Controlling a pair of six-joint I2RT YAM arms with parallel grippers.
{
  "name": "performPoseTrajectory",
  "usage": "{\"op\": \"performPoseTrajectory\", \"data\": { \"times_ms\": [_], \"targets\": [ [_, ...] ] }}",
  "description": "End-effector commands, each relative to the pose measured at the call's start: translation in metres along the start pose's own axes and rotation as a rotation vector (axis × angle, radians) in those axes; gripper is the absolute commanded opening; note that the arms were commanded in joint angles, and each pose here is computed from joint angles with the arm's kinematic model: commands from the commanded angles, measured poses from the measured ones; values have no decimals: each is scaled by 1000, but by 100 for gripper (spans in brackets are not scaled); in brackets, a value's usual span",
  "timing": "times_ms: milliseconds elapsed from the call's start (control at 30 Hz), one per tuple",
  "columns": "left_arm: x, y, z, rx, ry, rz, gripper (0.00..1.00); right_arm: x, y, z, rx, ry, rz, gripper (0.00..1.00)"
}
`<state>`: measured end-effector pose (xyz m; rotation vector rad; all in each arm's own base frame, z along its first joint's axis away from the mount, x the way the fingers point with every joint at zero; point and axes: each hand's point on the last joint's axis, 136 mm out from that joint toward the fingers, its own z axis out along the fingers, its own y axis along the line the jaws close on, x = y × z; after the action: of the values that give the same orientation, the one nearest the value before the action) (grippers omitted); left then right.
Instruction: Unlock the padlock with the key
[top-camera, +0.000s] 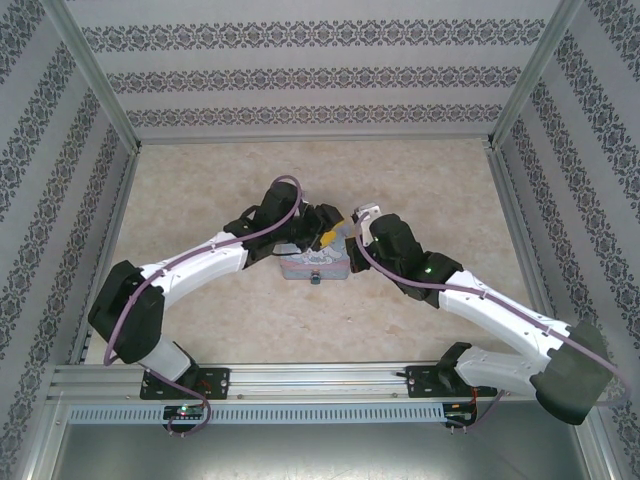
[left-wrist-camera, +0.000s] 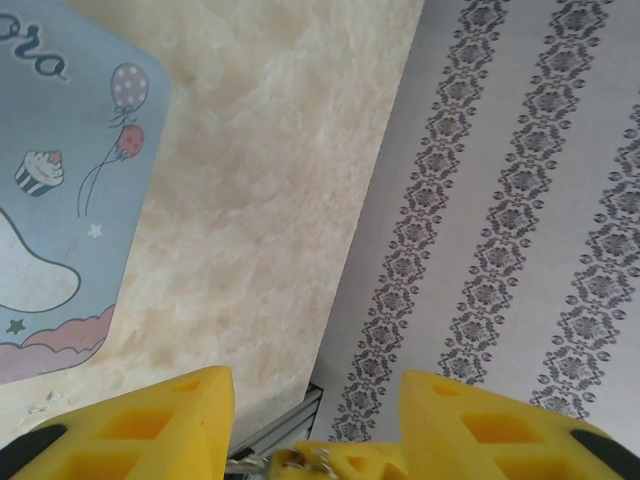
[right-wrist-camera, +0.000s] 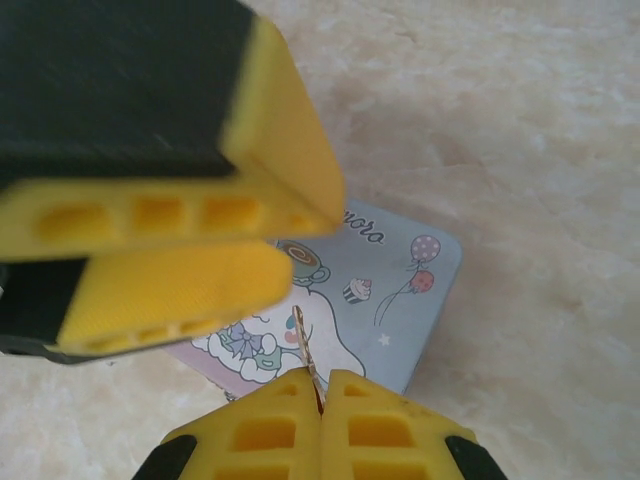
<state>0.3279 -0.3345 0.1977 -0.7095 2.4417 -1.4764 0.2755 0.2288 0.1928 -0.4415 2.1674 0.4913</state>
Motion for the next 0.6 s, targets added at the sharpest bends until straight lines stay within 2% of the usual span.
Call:
{"op": "performPoseTrajectory", "data": {
  "times_ms": [0, 267, 567],
  "targets": [
    [6, 1, 9, -2, 7, -27, 45, -15, 1, -3, 26, -35, -33, 0],
    [9, 3, 18, -8, 13, -37, 40, -12, 6, 0, 7, -20, -42, 0],
    [9, 2, 22, -4, 18, -37, 25, -7, 7, 4, 8, -4, -46, 0]
  ]
}}
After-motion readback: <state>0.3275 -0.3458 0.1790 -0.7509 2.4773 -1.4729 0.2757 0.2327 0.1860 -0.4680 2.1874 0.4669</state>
